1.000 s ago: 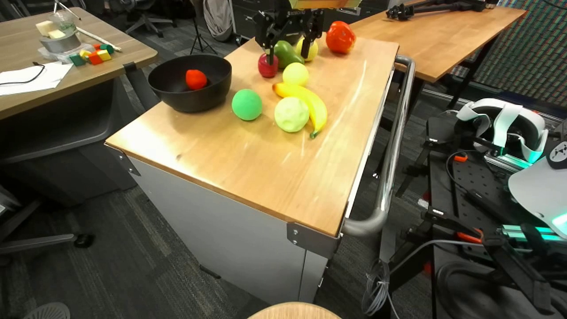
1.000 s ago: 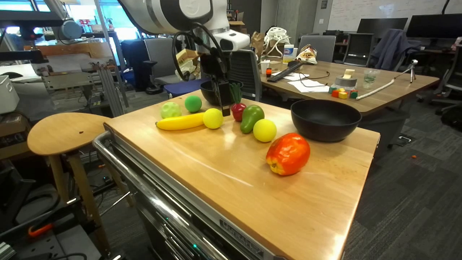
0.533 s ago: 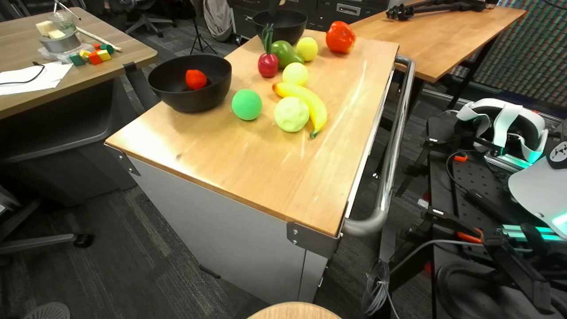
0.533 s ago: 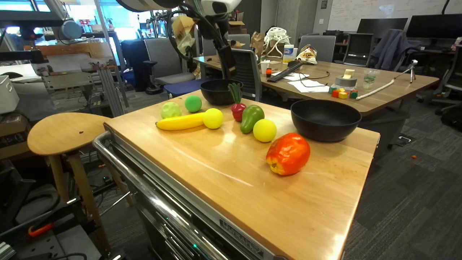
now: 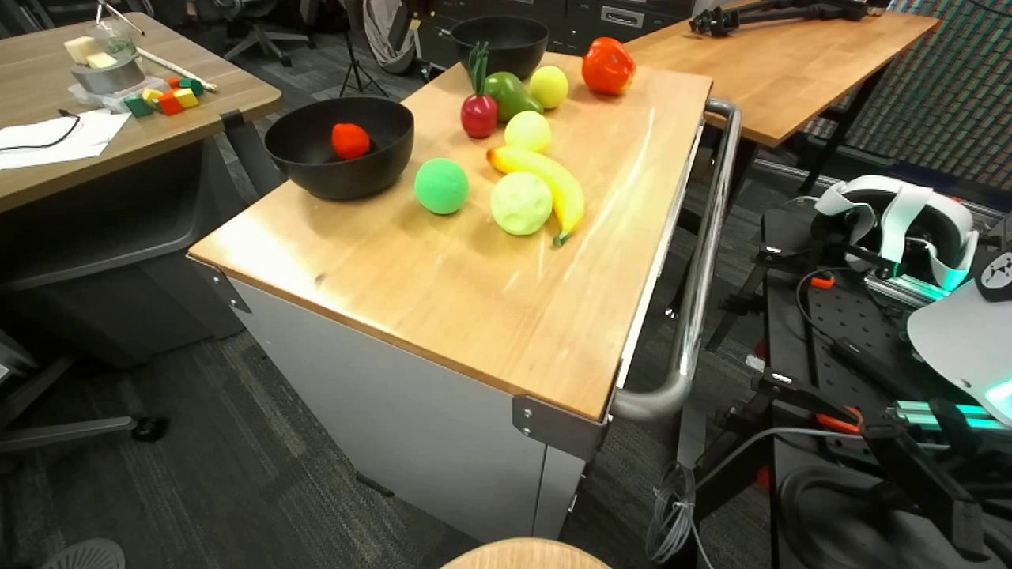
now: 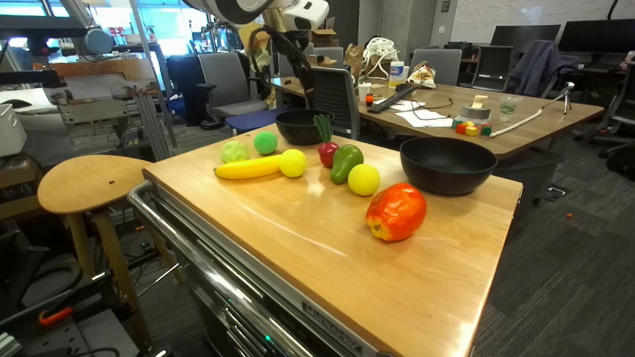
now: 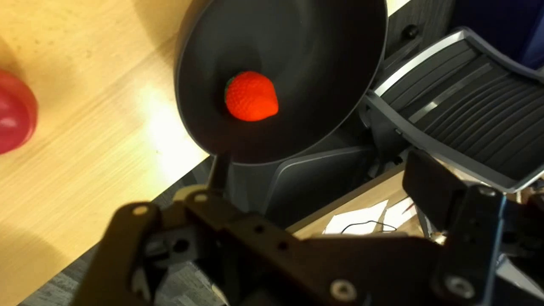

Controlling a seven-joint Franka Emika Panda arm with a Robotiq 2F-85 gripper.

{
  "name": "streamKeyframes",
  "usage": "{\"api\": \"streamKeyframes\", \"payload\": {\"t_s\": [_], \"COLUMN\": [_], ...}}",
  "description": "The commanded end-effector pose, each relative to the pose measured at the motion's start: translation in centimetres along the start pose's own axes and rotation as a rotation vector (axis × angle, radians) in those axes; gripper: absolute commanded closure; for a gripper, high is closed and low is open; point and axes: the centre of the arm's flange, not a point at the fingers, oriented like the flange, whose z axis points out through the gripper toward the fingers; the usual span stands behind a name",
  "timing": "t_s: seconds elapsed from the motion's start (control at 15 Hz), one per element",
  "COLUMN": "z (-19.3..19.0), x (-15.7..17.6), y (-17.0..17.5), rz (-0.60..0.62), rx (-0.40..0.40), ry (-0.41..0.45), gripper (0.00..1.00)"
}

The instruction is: Take the fruits and vegetables out of the bowls and put them on the table

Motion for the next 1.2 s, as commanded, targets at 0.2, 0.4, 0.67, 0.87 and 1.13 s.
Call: {"api": "streamKeyframes", "payload": {"t_s": [0.2,0.4,0.67,0.87,1.13], "z": [1.6,3.2,6.1,8.6,11.4], "x": [0.2,0.5,0.9,1.1,1.4], "y": [0.1,-0.5,-1.1,-1.4,-1.0], "rz": [-0.002,-0.022,-0.053,-0.070,-0.047], "rx": [-0.002,-0.018,-0.066,-0.113,-0.157], "ry": [-0.014,0.000,0.007,0.014,-0.004], "gripper": [0.00,0.00,0.00,0.01,0.07]}}
